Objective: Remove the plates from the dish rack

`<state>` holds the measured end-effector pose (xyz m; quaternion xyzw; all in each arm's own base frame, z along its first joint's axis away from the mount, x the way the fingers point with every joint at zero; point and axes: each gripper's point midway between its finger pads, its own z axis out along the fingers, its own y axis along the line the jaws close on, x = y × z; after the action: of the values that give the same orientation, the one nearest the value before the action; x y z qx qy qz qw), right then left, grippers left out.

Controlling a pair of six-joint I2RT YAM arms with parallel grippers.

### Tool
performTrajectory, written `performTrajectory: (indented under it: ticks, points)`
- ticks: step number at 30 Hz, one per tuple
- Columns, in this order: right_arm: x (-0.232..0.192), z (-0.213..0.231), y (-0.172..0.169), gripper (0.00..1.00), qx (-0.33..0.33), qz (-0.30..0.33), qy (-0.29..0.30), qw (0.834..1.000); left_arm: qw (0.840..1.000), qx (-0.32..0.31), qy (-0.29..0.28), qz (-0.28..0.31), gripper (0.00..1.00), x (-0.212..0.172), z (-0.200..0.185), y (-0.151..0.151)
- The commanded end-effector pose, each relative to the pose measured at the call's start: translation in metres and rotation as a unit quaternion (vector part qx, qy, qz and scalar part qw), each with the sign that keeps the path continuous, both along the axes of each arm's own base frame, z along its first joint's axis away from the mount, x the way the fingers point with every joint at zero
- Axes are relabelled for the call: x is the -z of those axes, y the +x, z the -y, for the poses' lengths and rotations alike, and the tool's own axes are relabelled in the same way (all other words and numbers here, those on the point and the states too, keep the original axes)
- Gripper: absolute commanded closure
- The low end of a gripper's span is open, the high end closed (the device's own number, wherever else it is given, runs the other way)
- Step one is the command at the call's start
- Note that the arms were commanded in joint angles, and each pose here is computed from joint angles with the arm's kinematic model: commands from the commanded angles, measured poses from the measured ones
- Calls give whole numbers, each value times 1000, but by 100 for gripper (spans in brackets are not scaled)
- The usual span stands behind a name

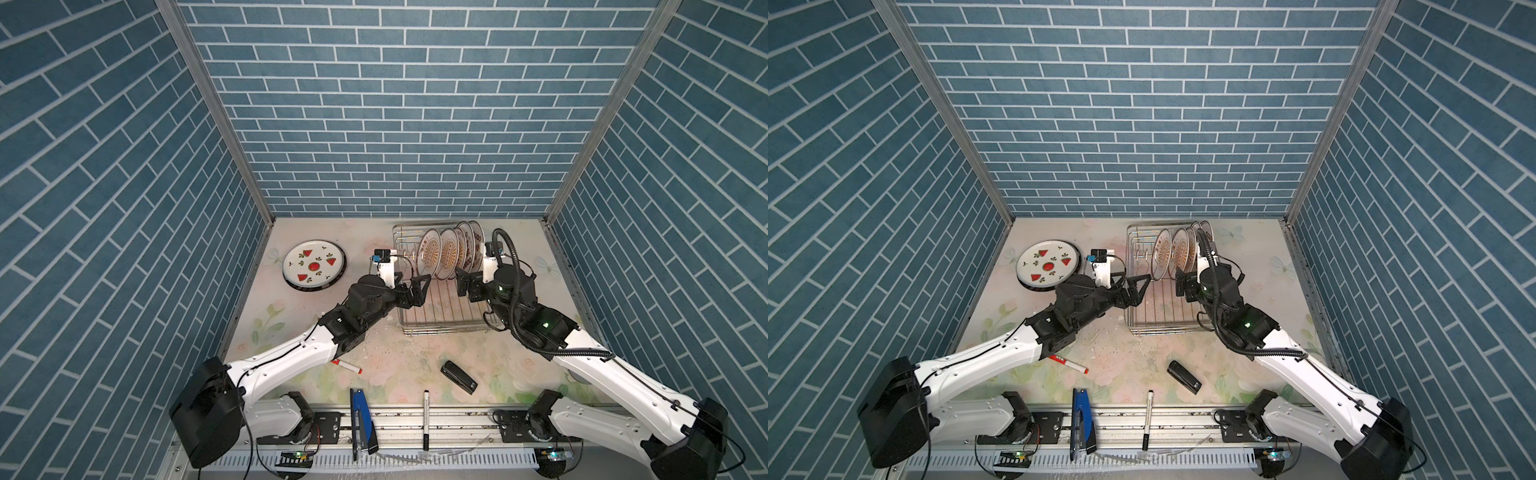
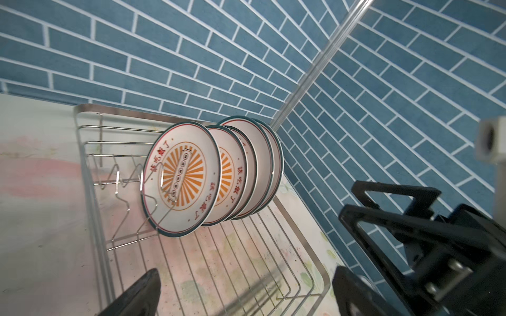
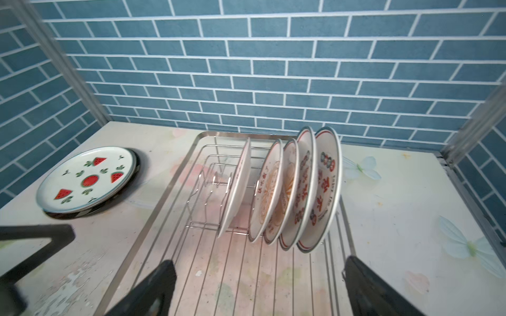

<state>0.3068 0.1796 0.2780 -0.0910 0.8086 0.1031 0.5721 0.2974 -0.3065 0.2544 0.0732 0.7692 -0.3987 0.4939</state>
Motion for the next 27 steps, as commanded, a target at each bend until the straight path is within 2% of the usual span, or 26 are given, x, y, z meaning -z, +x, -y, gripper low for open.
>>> performTrajectory:
  ticks: [1, 2, 4, 10, 15, 18, 27]
  points:
    - [-7, 8, 15, 12, 19, 6, 22, 1000, 998, 47, -13, 26, 0, -13, 26, -4]
    - [-8, 10, 19, 20, 27, 4, 18, 999, 998, 54, -17, 28, 0, -12, 31, -4]
    - [-8, 11, 28, 27, 33, 0, 19, 999, 997, 62, -24, 35, 0, -11, 38, -3]
    - [-8, 0, 60, 39, 27, -16, 18, 999, 996, 71, -30, 42, 0, -5, 53, 5]
    - [1, 3, 87, 44, 59, -39, -11, 997, 996, 72, -42, 39, 0, -2, 55, 6]
    - [6, 5, 100, 52, 80, -44, -28, 995, 995, 73, -51, 33, 0, 6, 58, 8]
    - [28, 2, 126, 54, 96, -85, -54, 990, 996, 74, -44, 15, 0, 19, 60, 9]
